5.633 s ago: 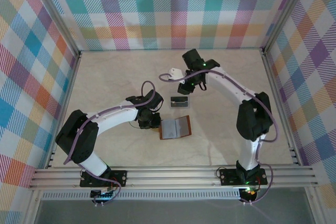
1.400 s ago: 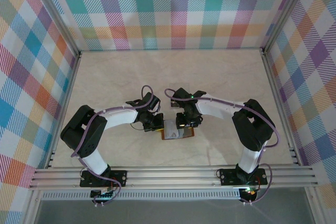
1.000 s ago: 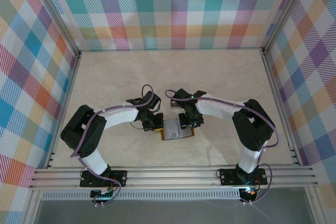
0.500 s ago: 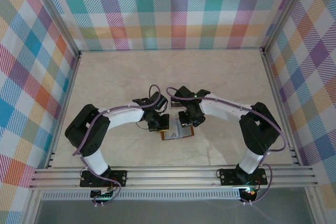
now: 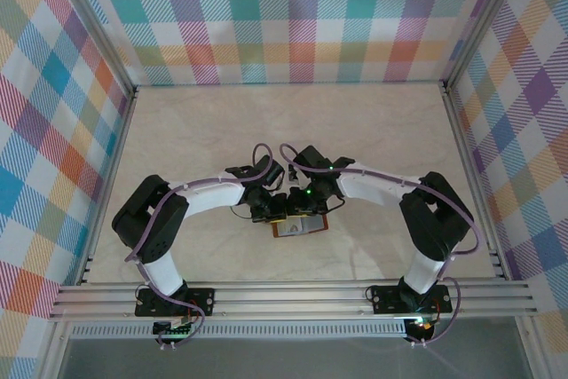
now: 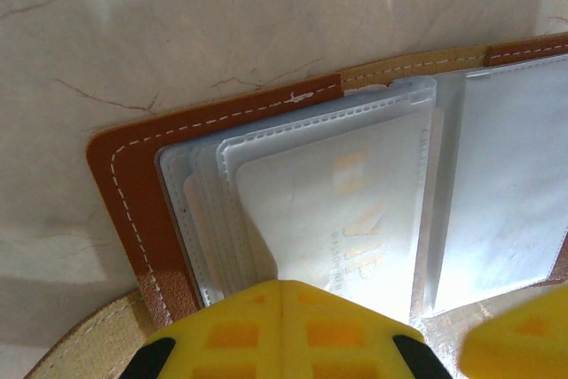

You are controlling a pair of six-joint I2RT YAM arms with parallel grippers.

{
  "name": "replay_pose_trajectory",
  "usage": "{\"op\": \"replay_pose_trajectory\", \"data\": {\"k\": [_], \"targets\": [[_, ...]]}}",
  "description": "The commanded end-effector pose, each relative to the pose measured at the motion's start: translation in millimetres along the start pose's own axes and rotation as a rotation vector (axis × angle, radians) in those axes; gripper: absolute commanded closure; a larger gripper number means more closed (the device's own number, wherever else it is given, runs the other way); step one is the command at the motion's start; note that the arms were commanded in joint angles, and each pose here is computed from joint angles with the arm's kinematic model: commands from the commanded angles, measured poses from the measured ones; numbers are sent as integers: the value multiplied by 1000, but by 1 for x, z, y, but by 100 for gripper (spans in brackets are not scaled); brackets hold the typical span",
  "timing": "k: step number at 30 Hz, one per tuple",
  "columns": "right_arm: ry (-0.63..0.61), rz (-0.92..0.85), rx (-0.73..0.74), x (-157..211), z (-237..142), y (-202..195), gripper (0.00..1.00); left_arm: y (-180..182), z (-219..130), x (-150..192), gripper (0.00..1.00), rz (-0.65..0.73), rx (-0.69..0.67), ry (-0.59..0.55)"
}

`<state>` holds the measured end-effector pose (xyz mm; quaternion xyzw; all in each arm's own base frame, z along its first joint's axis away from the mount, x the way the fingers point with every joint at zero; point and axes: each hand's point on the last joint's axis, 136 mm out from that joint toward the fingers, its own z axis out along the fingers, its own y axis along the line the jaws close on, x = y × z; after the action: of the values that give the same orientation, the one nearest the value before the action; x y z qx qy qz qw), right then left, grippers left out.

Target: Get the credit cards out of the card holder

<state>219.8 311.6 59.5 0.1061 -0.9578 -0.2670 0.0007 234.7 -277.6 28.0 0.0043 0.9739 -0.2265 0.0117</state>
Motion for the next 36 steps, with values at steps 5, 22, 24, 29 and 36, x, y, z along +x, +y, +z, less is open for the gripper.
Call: {"op": "replay_pose_trajectory", "data": {"k": [5,22,24,29,36], "targets": [[29,37,-44,2,13,-9,79,20,10,5,99,-4,-91,15],[29,54,52,4,20,-32,75,23,3,4,99,10,-115,-5],[31,57,60,4,21,-35,74,24,1,4,99,8,-118,-8],[28,59,92,5,21,-41,72,23,-1,3,98,12,-121,-12],[12,50,123,5,15,-45,71,24,-2,4,98,10,-124,-13]]}}
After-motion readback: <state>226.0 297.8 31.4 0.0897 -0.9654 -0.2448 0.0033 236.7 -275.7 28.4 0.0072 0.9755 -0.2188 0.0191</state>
